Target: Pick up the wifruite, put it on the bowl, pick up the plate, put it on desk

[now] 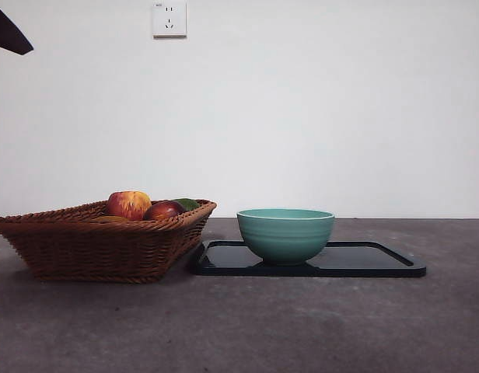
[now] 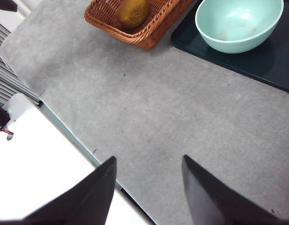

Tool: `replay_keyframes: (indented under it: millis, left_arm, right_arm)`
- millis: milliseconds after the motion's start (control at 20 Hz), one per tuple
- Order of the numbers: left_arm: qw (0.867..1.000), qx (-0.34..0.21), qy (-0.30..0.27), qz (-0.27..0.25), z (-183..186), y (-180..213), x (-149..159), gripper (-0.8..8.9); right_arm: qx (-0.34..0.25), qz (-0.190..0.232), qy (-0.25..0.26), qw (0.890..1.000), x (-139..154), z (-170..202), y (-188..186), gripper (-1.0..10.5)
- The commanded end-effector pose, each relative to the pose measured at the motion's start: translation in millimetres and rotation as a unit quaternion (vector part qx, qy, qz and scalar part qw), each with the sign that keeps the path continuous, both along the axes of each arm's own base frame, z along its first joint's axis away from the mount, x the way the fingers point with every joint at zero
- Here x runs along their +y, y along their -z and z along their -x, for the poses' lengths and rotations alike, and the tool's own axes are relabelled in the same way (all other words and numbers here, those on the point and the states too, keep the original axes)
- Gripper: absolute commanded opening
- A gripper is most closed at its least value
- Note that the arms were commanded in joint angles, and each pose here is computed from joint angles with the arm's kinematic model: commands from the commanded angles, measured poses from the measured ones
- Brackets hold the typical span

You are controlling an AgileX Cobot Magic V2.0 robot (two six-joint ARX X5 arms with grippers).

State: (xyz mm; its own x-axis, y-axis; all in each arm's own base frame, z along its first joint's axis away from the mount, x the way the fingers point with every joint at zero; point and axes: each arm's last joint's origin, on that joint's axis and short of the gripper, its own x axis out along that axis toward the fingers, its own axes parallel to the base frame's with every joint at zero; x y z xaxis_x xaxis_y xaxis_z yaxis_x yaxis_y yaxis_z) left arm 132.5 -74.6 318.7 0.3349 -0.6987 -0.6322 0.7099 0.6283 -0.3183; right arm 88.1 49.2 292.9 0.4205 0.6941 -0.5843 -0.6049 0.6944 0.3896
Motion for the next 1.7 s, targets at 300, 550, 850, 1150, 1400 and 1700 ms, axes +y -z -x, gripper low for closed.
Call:
replay_keyframes:
  millis: [300,550,850,1150,1400,1700]
  left_arm:
    - [1.000,-0.017,0.013,0.001,-1.2,-3.7,-1.5,3.43]
    - [1.000,-0.018,0.013,0.002,-1.3,-3.9,-1.5,3.43]
    - [1.000,-0.019,0.013,0.002,-1.4,-3.9,-1.5,3.43]
    - [1.000,-0.019,0.013,0.001,-1.3,-3.9,-1.5,3.43]
    - [1.000,-0.019,0.013,0.001,-1.3,-3.9,-1.5,3.43]
    - [1.000,-0.018,0.013,0.001,-1.3,-3.8,-1.5,3.43]
  right_arm:
    - [0.016,-0.019,0.017,1.000,1.2,-1.4,-2.5,2.2]
    - [0.008,-0.061,0.113,0.992,5.7,-21.4,-20.5,2.3]
    - [-0.002,0.005,0.161,0.987,27.3,-89.1,-55.4,3.0]
    - [0.015,0.069,0.163,0.984,56.5,-169.8,-55.5,3.0]
    - [0.050,0.108,0.161,0.980,74.0,-216.9,-15.7,3.0]
    - [0.074,0.127,0.162,0.976,88.3,-254.2,34.6,3.0]
